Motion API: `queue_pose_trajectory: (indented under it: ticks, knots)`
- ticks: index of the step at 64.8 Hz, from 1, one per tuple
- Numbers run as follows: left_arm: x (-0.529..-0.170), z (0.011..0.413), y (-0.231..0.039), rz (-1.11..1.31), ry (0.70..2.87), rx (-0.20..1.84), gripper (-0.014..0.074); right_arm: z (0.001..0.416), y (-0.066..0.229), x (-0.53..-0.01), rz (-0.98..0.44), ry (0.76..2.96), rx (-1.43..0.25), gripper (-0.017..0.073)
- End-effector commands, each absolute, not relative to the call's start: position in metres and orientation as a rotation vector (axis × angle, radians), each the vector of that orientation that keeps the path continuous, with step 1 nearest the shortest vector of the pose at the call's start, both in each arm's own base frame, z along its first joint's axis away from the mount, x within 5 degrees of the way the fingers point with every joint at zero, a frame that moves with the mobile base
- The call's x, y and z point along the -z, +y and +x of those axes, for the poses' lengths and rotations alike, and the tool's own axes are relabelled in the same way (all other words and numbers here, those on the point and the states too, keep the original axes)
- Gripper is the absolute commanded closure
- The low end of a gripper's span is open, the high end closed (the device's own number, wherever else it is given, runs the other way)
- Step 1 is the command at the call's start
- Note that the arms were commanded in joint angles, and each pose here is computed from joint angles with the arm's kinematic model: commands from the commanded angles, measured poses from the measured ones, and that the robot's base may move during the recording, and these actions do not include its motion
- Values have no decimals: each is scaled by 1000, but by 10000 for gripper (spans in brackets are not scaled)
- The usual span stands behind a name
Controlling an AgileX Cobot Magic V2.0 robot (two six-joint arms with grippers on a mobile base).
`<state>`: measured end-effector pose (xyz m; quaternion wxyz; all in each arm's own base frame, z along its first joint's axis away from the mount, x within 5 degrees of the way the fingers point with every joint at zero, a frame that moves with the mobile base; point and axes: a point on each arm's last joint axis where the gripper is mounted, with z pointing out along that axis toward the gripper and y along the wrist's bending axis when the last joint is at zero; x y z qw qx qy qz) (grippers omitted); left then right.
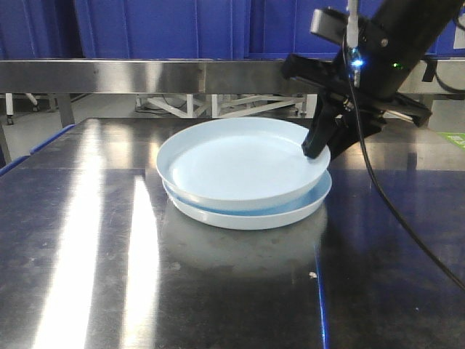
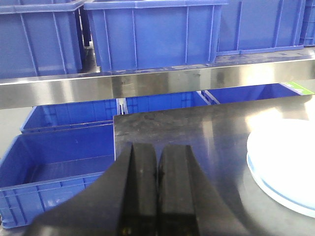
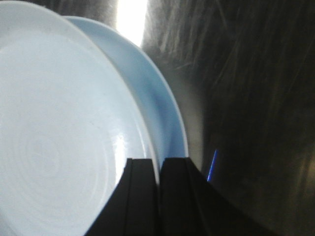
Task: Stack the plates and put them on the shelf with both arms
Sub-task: 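Slide the right-held plate onto the centered plate, stacking them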
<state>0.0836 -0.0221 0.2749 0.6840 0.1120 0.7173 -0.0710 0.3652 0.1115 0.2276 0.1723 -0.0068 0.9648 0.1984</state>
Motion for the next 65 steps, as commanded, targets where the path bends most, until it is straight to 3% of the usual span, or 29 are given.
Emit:
queue_pose_trajectory:
  ticks: [1, 20, 65]
  knots:
    - [-292, 84, -22, 223, 1507, 166, 512, 368, 112, -255, 1, 2622, -597, 473]
    - [-292, 84, -22, 223, 1507, 166, 512, 367, 109, -253, -34, 2647, -536, 202]
    - [-292, 84, -22, 223, 1507, 166, 512, 367, 121, -234, -63, 2705, -512, 197]
